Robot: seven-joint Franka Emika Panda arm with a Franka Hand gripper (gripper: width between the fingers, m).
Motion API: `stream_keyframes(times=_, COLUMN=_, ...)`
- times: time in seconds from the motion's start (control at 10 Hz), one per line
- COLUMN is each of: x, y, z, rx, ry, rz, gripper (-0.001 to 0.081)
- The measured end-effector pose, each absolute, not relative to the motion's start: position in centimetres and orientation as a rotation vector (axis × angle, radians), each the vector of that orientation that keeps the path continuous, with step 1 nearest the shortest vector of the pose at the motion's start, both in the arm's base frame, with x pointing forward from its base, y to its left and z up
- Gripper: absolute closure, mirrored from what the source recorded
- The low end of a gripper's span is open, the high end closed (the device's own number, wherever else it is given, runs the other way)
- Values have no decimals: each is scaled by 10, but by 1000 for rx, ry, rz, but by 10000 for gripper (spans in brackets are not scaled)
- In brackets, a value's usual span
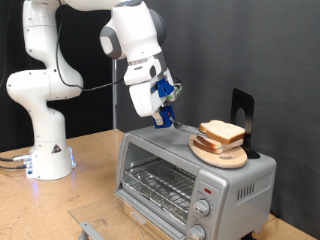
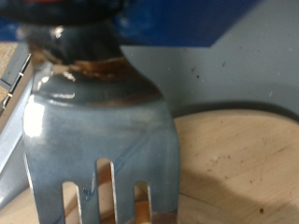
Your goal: Make a piece of toast with the oven
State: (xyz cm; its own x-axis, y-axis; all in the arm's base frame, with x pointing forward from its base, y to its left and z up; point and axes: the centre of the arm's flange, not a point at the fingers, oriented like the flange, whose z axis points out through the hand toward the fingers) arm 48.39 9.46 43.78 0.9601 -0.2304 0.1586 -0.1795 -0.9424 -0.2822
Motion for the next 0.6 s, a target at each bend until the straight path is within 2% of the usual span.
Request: stream_keyframes(times=0.6, x=505, y=123, z=431, rx=-2867, ry=341, rz=-239, gripper=367)
